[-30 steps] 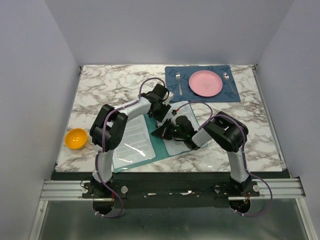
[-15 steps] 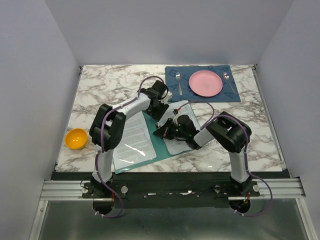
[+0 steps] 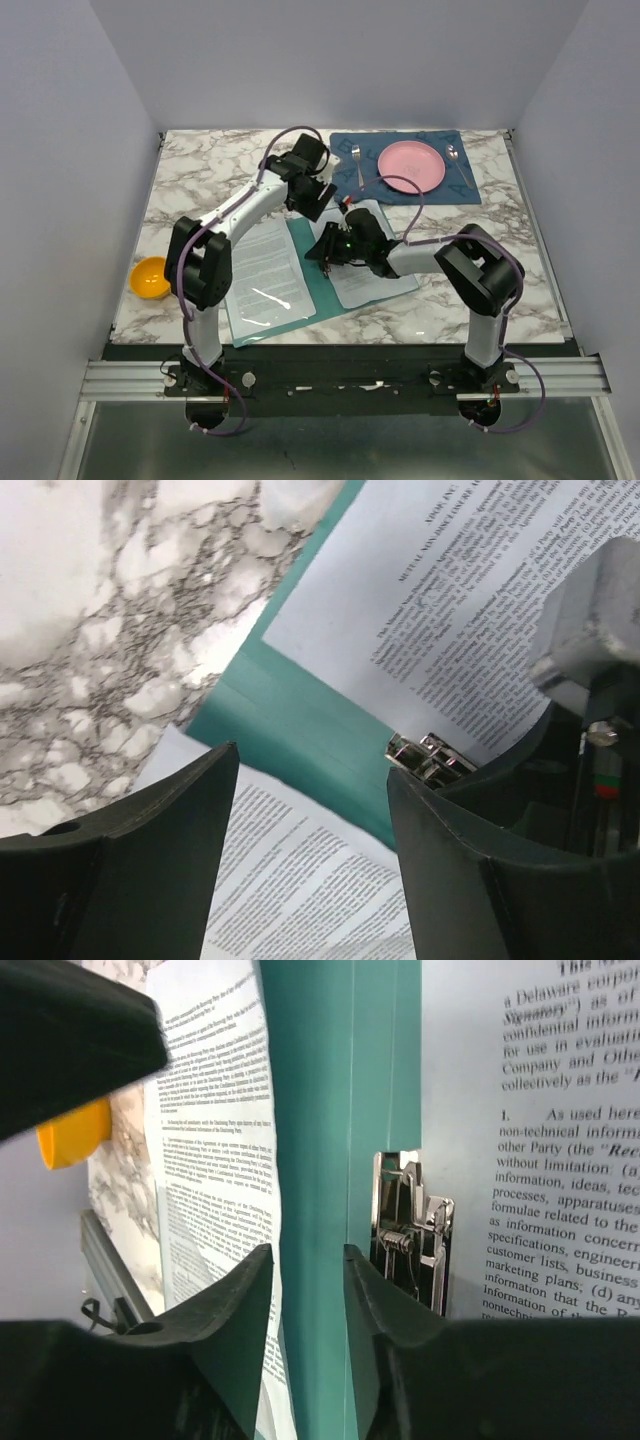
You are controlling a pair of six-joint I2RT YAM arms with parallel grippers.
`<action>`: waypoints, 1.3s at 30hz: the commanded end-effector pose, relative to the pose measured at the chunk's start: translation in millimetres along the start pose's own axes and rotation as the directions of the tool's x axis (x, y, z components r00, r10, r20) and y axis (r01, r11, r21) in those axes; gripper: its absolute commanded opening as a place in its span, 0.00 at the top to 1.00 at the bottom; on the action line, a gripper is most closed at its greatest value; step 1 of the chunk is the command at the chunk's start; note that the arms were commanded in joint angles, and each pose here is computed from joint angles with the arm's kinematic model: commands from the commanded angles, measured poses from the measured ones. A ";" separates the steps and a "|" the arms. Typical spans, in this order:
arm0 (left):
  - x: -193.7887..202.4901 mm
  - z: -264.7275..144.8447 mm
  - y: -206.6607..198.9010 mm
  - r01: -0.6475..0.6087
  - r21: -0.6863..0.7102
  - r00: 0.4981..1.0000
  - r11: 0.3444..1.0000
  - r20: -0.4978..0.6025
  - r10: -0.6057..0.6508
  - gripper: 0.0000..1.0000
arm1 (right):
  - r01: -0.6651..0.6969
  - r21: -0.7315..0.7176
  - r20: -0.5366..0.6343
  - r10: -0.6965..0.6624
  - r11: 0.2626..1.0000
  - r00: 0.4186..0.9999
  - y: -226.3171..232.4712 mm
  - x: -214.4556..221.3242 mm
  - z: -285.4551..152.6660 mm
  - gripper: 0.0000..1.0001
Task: Put the files into the folder
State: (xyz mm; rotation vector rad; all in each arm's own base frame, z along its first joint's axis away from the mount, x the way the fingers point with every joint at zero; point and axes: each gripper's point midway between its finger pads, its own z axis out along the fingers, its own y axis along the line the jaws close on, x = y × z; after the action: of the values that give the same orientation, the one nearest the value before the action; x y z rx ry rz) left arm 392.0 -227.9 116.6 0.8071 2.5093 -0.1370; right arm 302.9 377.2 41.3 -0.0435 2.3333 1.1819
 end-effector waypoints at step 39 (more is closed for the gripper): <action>138.6 -75.2 75.2 0.223 0.040 0.975 0.974 -0.023 -0.222 0.14 | 0.437 0.466 -0.254 -0.356 0.769 0.899 -26.7 -11.9 -14.9 0.69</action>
State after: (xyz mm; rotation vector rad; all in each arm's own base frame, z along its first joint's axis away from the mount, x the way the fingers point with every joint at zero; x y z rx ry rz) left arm 308.6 -75.0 113.6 0.5318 2.6479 -0.2362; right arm 309.1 345.9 37.0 -0.3967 2.5353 0.3935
